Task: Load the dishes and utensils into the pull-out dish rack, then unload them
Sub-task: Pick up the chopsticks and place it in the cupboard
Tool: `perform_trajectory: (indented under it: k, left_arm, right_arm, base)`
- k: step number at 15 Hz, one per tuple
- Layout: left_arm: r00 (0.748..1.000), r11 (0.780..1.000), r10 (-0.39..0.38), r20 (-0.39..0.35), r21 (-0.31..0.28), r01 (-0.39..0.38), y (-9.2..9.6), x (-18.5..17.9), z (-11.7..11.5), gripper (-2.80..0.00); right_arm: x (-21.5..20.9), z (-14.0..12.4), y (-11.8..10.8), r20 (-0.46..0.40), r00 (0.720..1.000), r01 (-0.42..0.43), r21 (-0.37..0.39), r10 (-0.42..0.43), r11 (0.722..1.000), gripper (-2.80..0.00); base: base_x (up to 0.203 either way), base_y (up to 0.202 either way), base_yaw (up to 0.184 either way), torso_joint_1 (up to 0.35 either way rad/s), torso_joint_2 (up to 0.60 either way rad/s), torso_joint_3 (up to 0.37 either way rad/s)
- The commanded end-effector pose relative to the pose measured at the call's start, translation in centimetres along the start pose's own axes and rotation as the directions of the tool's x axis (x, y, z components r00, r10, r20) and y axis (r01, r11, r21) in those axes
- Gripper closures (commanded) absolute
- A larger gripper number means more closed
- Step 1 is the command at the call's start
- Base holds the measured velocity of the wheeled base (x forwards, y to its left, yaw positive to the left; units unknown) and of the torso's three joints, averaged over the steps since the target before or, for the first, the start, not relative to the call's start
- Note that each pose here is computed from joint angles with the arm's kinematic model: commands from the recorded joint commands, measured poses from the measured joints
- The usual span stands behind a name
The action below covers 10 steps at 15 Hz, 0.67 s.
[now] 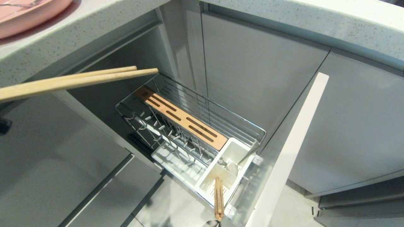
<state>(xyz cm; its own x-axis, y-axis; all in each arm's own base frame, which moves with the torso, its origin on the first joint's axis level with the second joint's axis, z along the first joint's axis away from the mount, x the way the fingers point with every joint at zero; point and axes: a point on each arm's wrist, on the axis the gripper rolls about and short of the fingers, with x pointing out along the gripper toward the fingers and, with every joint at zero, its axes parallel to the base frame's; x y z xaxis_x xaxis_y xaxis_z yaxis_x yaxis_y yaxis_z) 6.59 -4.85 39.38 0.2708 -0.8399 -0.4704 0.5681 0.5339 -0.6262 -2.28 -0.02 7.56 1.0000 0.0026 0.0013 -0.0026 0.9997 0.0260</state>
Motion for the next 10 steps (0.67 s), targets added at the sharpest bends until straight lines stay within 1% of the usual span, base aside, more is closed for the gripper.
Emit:
perform_trajectory:
  k: [1,2,5,7,9,10]
  left_arm:
    - [0.998,1.0,0.021,-0.052,-0.019,-0.022,0.5,1.2,0.6,0.0]
    - [0.997,0.999,0.038,-0.066,-0.019,-0.039,0.6,1.6,0.7,0.0]
    - [0.983,0.992,0.116,-0.144,-0.023,-0.12,1.3,4.1,1.8,0.0]
    - [0.969,0.988,0.151,-0.193,0.007,-0.153,1.3,6.0,2.3,0.0]
    - [0.944,0.981,0.195,-0.266,0.056,-0.187,0.7,8.5,2.1,0.0]
    - [0.927,0.973,0.231,-0.295,0.063,-0.223,0.5,9.8,1.9,0.0]
  right_arm:
    - [0.0,0.0,0.0,-0.001,1.0,-0.001,0.0,0.001,1.0,0.0]
    - [0.0,0.0,0.0,0.0,1.0,-0.001,0.0,0.001,1.0,0.0]
    - [0.0,0.0,0.0,-0.001,1.0,0.0,0.0,0.0,1.0,0.0]
    - [0.0,0.0,0.0,-0.001,1.0,-0.001,0.0,0.001,1.0,0.0]
    - [0.0,0.0,0.0,-0.001,1.0,0.0,0.0,0.0,1.0,0.0]
    - [0.0,0.0,0.0,-0.001,1.0,-0.002,0.0,0.002,1.0,0.0]
  base:
    - [0.0,0.0,0.0,0.0,0.0,0.0]
    - [0.0,0.0,0.0,0.0,0.0,0.0]
    - [0.0,0.0,0.0,0.0,0.0,0.0]
    - [0.0,0.0,0.0,0.0,0.0,0.0]
    - [0.0,0.0,0.0,0.0,0.0,0.0]
    - [0.0,0.0,0.0,0.0,0.0,0.0]
